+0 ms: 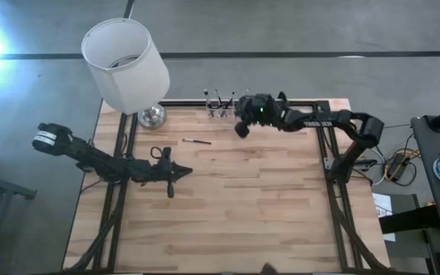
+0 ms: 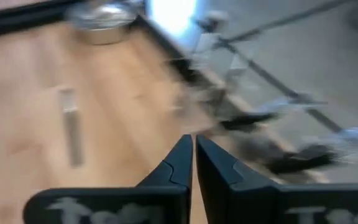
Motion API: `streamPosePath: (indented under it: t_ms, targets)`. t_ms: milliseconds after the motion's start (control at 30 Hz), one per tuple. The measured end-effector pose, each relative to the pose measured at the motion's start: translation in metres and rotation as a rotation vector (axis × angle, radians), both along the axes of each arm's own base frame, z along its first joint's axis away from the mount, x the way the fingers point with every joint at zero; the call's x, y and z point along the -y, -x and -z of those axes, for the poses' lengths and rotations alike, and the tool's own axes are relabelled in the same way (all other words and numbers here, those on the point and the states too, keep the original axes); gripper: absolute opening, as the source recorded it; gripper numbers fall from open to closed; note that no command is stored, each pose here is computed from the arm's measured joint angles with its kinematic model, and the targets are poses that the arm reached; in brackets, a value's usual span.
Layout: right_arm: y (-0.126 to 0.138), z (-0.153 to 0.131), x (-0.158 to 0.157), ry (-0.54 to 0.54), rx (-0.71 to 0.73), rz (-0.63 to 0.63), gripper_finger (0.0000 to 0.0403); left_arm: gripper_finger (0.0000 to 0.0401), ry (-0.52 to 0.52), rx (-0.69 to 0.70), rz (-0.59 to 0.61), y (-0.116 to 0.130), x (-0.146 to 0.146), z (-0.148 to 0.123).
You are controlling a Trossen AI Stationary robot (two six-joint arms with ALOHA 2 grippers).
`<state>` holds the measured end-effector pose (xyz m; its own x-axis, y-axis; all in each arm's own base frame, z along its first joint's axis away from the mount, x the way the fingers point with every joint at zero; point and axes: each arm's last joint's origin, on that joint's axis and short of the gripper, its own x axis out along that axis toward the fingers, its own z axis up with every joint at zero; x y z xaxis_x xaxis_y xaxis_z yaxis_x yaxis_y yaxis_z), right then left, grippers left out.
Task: Put items in baskets/containers
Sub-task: Put the eyeshadow brush into the transparent organizer
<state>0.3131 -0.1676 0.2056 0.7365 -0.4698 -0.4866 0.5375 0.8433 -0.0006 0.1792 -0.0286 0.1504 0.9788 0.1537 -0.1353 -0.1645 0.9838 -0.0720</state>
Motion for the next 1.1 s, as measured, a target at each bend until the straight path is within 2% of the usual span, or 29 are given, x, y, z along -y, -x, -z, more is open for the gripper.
streamPosePath:
  t_ms: [167, 300, 500, 567, 700, 900, 1000, 1100]
  targets:
    - [-0.020, 0.019, -0.034, -0.088, 0.077, -0.255, 0.0013, 0.0016, -0.007, -0.010, 0.001, 0.000, 0.000, 0.001]
    - [-0.038, 0.039, -0.044, -0.130, 0.054, -0.282, 0.0013, 0.0016, -0.009, -0.008, 0.002, 0.000, 0.000, 0.001]
    - [-0.058, 0.053, -0.044, -0.144, 0.024, -0.273, 0.0013, 0.0016, -0.023, -0.046, -0.012, 0.001, -0.001, 0.004]
    - [-0.056, 0.053, -0.049, -0.122, -0.008, -0.288, 0.0013, 0.0016, -0.023, -0.084, -0.091, 0.002, -0.004, 0.008]
    - [-0.046, 0.049, -0.058, -0.054, -0.037, -0.221, 0.0013, 0.0004, -0.022, -0.164, -0.290, -0.001, -0.020, 0.012]
    - [-0.032, 0.053, -0.071, -0.053, -0.040, -0.220, 0.0013, 0.0000, 0.017, -0.347, -0.535, -0.004, -0.058, 0.019]
    - [-0.028, 0.058, -0.075, -0.047, -0.029, -0.228, 0.0013, 0.0000, 0.016, -0.366, -0.619, -0.003, -0.070, 0.023]
    - [-0.025, 0.059, -0.077, -0.029, 0.002, -0.233, 0.0013, 0.0000, 0.005, -0.398, -0.651, -0.006, -0.078, 0.027]
